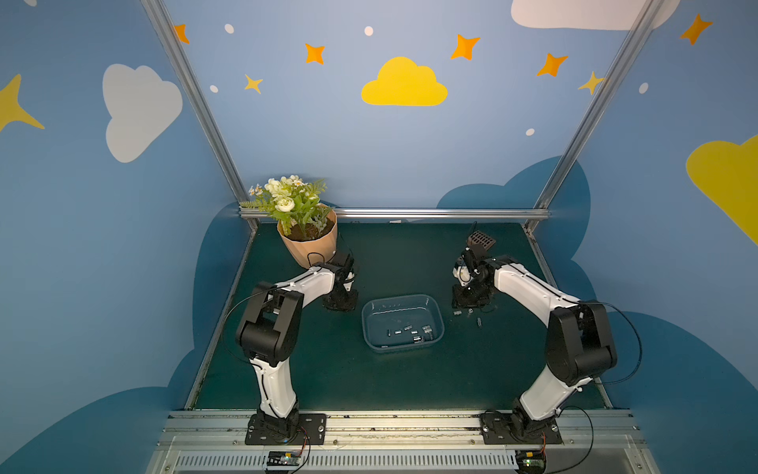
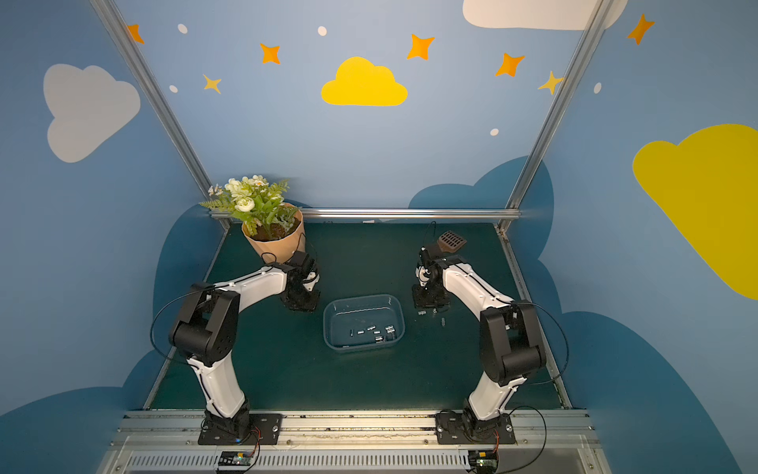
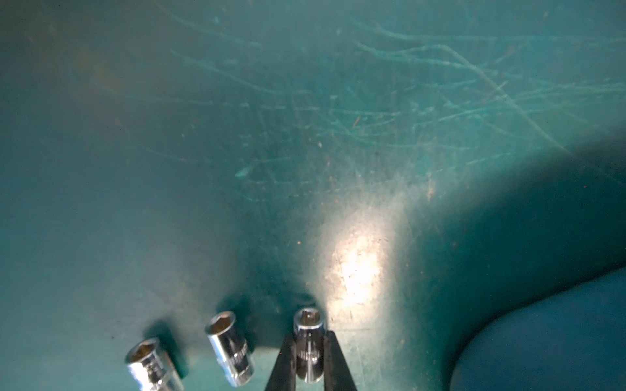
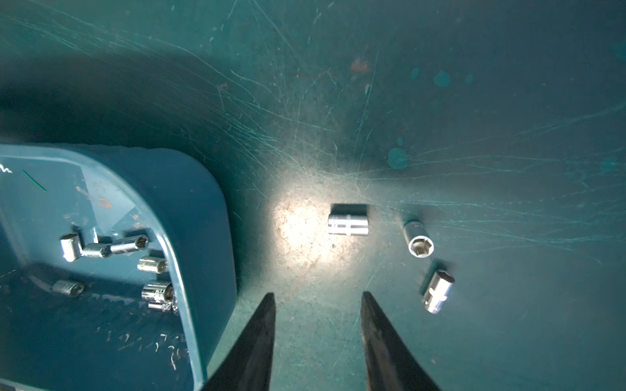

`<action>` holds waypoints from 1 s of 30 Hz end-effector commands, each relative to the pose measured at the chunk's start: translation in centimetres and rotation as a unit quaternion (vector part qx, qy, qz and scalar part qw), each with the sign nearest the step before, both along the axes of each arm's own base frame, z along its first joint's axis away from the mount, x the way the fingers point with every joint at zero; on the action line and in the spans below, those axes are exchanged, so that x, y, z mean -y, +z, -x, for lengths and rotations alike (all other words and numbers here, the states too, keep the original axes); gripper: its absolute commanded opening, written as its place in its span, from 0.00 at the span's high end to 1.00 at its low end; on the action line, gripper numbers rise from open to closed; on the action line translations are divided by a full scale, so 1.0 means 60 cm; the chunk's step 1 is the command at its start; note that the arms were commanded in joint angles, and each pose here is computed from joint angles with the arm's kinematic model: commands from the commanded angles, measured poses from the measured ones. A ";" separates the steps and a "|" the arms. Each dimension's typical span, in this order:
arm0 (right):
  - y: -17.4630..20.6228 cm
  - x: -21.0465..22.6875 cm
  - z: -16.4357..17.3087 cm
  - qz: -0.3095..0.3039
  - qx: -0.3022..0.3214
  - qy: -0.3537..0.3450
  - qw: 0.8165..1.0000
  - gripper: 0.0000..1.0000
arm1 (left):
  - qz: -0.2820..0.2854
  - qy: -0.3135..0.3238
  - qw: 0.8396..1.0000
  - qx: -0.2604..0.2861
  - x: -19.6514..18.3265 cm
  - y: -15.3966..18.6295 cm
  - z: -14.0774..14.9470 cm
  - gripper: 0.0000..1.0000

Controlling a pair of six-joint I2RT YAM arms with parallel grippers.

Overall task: Take out the socket from the storage box
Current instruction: Place the socket head at the center of the board.

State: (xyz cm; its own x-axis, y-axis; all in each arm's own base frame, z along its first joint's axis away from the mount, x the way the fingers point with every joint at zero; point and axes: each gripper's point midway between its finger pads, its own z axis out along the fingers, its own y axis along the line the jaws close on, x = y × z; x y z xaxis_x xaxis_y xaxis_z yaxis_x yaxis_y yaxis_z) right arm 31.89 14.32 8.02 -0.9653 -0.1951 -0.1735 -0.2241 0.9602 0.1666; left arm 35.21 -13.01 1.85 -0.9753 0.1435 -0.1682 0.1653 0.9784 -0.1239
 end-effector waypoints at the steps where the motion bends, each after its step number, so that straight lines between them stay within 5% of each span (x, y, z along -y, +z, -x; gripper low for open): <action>1: 0.015 -0.003 0.004 -0.008 0.011 0.003 1.000 0.58 | -0.003 0.002 1.000 -0.019 -0.003 -0.015 0.012 0.83; 13: 0.023 -0.003 0.004 -0.008 0.017 0.003 1.000 0.58 | 0.021 0.010 1.000 0.007 0.008 0.023 0.002 0.70; 30: 0.042 -0.024 0.022 -0.022 0.008 0.035 0.999 0.58 | 0.060 0.005 0.997 0.049 0.027 0.115 0.016 0.66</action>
State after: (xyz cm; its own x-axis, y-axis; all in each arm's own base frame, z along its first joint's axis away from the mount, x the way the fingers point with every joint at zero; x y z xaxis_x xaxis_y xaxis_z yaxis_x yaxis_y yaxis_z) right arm 31.30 15.16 8.98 -0.9554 -0.2251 -0.1911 -0.2598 0.9485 0.1813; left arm 35.38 -14.16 7.80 -0.9489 0.1133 -0.2945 0.1746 0.9659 -0.1911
